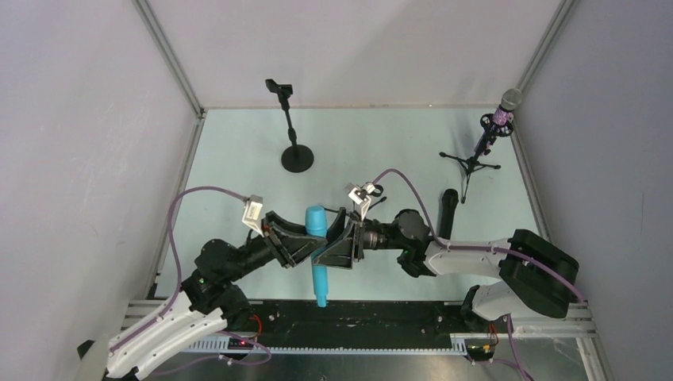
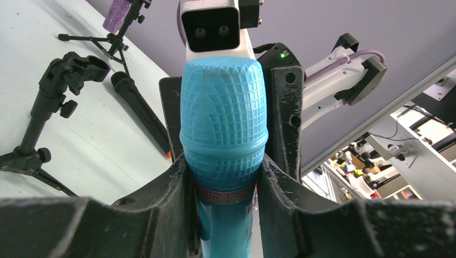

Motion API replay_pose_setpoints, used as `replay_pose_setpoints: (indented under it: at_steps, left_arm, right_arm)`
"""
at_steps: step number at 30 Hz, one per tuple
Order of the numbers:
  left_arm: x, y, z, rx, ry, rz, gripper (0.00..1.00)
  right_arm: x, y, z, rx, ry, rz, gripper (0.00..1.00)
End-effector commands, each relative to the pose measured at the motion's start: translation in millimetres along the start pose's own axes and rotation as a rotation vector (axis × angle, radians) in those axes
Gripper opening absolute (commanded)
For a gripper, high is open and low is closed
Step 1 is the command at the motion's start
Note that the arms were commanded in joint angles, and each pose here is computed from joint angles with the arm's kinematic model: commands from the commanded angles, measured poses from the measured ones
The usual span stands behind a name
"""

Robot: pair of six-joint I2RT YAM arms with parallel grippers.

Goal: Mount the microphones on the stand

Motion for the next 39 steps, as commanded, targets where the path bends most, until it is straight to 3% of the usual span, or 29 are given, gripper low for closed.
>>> replay_pose_setpoints:
  at_steps: [1,9,16,18,19,20,22,24,25,33,39]
  left_arm:
    - [1.5,-4.2,-13.3,-0.004,-0.079,0.008,0.02]
    - [4.1,-2.1,-10.1,0.010,-0.086,0.000,0.03]
    - [3.9,-0.2,-7.7,0.021,-0.082,-0.008,0.13]
    - [3.6,0.2,-7.8,0.020,-0.082,-0.011,0.25]
    - [3.5,0.8,-7.5,0.020,-0.082,-0.014,0.43]
    - [3.4,1.6,-7.4,0.021,-0.084,-0.019,0.51]
    - [3.1,3.7,-6.5,0.024,-0.086,-0.030,0.79]
    - [2.8,5.6,-6.1,0.027,-0.089,-0.042,0.94]
    - [2.8,6.2,-5.4,0.030,-0.089,-0.045,0.97]
    - [4.3,19.8,-5.6,0.026,-0.135,-0.127,1.00]
    - [5.9,31.9,1.1,0.041,-0.149,-0.189,1.00]
  right_arm:
    - [-8.2,23.6,-5.9,0.053,0.004,-0.126,0.64]
    - [-9.6,16.9,-5.5,0.014,-0.005,-0.095,0.52]
    - [-9.7,11.6,-5.9,0.004,-0.013,-0.052,0.17]
    - [-9.5,10.5,-5.5,0.006,-0.011,-0.046,0.07]
    - [-9.4,10.5,-5.3,0.006,-0.010,-0.046,0.04]
    - [-9.1,10.3,-5.6,0.008,-0.010,-0.043,0.02]
    - [-8.9,9.7,-5.2,0.010,-0.007,-0.038,0.00]
    - [-8.3,8.4,-4.9,0.010,-0.003,-0.028,0.00]
    - [-8.0,9.0,-5.1,0.014,-0.003,-0.027,0.00]
    - [4.4,2.0,-13.1,0.032,-0.007,0.067,0.00]
    - [30.1,-11.3,-31.2,0.070,-0.117,0.246,0.00]
Point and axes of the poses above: each gripper's point midway between its finger pads, its own x axis back along the fingers, its own y axis along the line the jaws close on, z = x × y, the point moved 5 cm from there along x, back along the fingers, and after that the axes turned 13 degrees about -x, right-handed, at the moved point
